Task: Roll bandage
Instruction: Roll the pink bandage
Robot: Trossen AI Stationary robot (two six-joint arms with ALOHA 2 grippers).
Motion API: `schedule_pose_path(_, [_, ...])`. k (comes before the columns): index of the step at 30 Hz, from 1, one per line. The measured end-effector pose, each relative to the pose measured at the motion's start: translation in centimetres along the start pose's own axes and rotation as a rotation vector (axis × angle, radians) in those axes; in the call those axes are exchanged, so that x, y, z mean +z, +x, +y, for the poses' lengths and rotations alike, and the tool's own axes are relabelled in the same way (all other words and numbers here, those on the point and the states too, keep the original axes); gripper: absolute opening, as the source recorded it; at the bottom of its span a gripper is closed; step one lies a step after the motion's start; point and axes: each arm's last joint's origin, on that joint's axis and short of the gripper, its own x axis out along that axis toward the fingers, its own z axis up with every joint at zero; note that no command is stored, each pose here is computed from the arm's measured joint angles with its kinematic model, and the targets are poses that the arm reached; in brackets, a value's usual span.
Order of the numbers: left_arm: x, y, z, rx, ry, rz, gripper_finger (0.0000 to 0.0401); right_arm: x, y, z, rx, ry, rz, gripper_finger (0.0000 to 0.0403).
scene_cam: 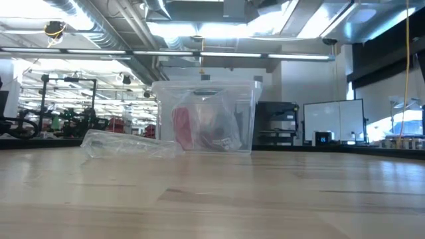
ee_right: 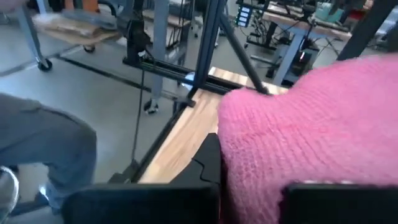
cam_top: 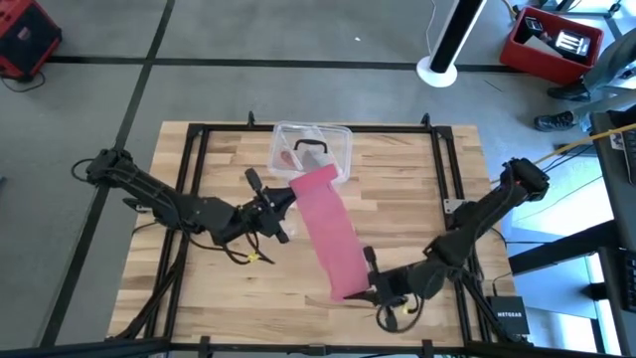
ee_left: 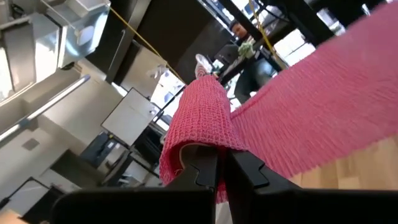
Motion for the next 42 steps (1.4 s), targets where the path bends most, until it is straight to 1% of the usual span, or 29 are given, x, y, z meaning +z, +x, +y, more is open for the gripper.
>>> schedule_pose_path(3, [-0.3, -0.1, -0.2, 0.013, 0.021, 0.026, 0.0002, 2.7, -0.8, -0.5, 0.0, -0.033, -0.021, 0.0001])
schedule_pose_path(5, [-0.1, -0.4, -0.1, 0.017, 0.005, 0.018, 0.0002, 3.9, -1.5, -0.6, 0.015, -0.04, -0.034, 0.0001])
schedule_pose_path(8, [0.8, -1.4, 0.5, 0.023, -0.086, -0.036, 0.0002, 3.7, -1.6, -0.5, 0.031, -0.051, -0.016, 0.0001])
schedule_pose_path(10, [1.3, -2.3, 1.1, 0.016, -0.133, -0.075, 0.0002, 2.5, -1.4, -0.2, 0.039, -0.073, 0.033, 0.0001])
schedule_pose_path(12, [1.6, -3.3, 1.9, 0.003, -0.189, -0.106, 0.0002, 1.0, -1.0, -0.4, 0.021, -0.075, 0.065, 0.0001])
schedule_pose_path(18, [1.7, -4.6, 4.6, 0.007, -0.33, -0.145, 0.0001, -5.3, 0.4, -2.5, -0.053, 0.045, 0.162, 0.0001])
schedule_pose_path(20, [1.6, -4.6, 4.7, 0.007, -0.327, -0.145, 0.0001, -6.5, 0.6, -2.8, -0.048, 0.095, 0.17, 0.0001])
schedule_pose_path(22, [1.5, -4.4, 4.6, 0.01, -0.292, -0.138, 0.0001, -6.6, 0.6, -2.7, -0.022, 0.123, 0.158, 0.0001])
schedule_pose_path(24, [1.3, -4.1, 4.6, 0.013, -0.272, -0.122, 0.0001, -5.3, 0.7, -2.6, 0.013, 0.145, 0.1, 0.0001])
schedule_pose_path(27, [0.6, -3.6, 4.0, 0.017, -0.218, -0.088, 0.0001, -2.3, 0.5, -2.1, 0.073, 0.111, 0.019, 0.0001])
schedule_pose_path(29, [-0.2, -3.2, 3.6, 0.042, -0.152, -0.04, 0.0001, 0.0, 0.3, -2.1, 0.116, 0.077, -0.027, 0.0001])
schedule_pose_path(32, [-1.5, -2.7, 2.7, 0.051, -0.073, 0.006, 0.0001, 4.0, -0.5, -2.7, 0.136, 0.045, -0.119, 0.0001])
schedule_pose_path(36, [-3.0, -2.5, 1.1, 0.027, -0.023, 0.039, 0.0001, 8.5, -1.9, -3.6, 0.115, -0.02, -0.189, 0.0001])
schedule_pose_path(39, [-3.9, -2.6, 0.1, 0.003, -0.013, 0.046, 0.0001, 11.8, -3.2, -5.4, 0.034, -0.056, -0.25, 0.0001])
schedule_pose_path(42, [-4.3, -2.6, -0.8, -0.041, -0.03, 0.022, 0.0001, 13.4, -3.9, -7.7, -0.045, -0.067, -0.253, 0.0001])
